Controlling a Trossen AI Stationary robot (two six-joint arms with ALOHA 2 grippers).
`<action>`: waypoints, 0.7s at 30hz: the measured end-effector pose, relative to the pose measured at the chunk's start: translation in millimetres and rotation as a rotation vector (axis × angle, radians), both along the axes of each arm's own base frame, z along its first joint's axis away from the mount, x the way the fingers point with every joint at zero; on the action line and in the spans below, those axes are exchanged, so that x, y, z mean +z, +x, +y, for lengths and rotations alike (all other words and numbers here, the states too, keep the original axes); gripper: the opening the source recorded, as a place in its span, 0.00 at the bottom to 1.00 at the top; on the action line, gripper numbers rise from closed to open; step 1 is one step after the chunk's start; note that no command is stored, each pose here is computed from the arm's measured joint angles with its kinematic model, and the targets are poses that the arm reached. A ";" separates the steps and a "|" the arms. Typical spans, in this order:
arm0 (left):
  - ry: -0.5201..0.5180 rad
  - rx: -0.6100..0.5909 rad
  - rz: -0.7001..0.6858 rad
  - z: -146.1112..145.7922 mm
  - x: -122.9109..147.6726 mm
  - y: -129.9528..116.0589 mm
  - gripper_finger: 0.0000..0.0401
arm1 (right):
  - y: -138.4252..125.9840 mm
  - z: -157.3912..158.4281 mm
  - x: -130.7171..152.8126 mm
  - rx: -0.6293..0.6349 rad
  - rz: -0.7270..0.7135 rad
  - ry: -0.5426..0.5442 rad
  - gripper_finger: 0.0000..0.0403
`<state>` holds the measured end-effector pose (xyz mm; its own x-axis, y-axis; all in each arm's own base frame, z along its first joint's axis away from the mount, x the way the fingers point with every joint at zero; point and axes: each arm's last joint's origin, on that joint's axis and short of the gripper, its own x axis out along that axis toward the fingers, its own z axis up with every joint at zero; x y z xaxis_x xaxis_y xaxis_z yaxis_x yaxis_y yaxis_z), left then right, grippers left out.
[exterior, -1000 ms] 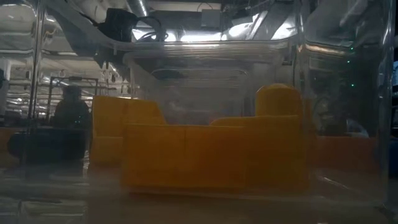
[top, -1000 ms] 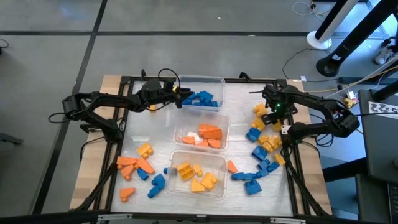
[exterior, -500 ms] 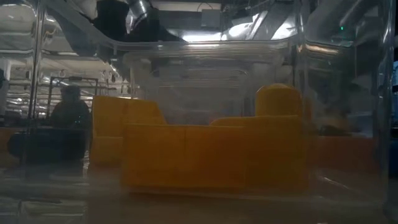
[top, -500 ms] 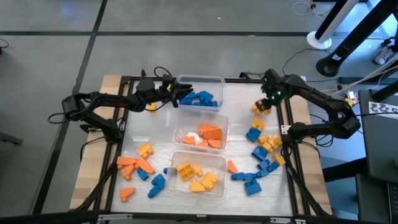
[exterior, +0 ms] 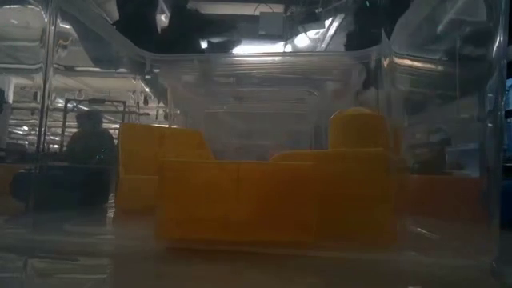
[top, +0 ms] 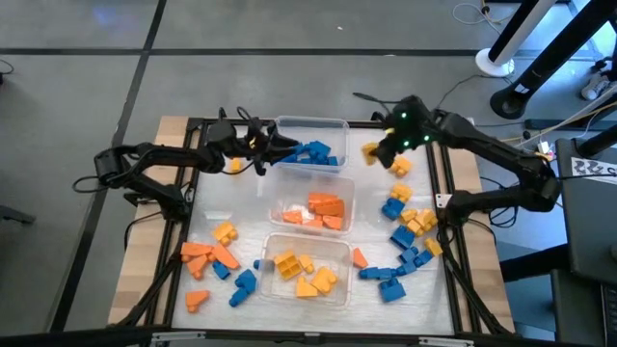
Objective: Sort blocks
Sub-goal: Put the yellow game piece into the bottom transparent bin
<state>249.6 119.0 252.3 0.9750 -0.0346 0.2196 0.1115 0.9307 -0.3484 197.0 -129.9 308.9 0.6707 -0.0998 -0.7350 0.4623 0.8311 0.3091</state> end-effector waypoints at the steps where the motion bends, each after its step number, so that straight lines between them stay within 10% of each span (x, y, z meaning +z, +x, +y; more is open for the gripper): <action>1: 0.007 -0.009 -0.007 -0.3 2.4 -1.6 0.37 | 7.9 7.2 2.7 0.042 -0.041 -0.005 0.34; 11: 0.005 0.060 0.015 8.7 25.8 -32.4 0.37 | 64.0 100.5 30.5 0.429 -0.397 -0.102 0.34; 21: -0.173 0.221 0.279 15.1 19.3 -68.8 0.37 | 89.1 176.5 7.7 0.607 -0.349 -0.131 0.34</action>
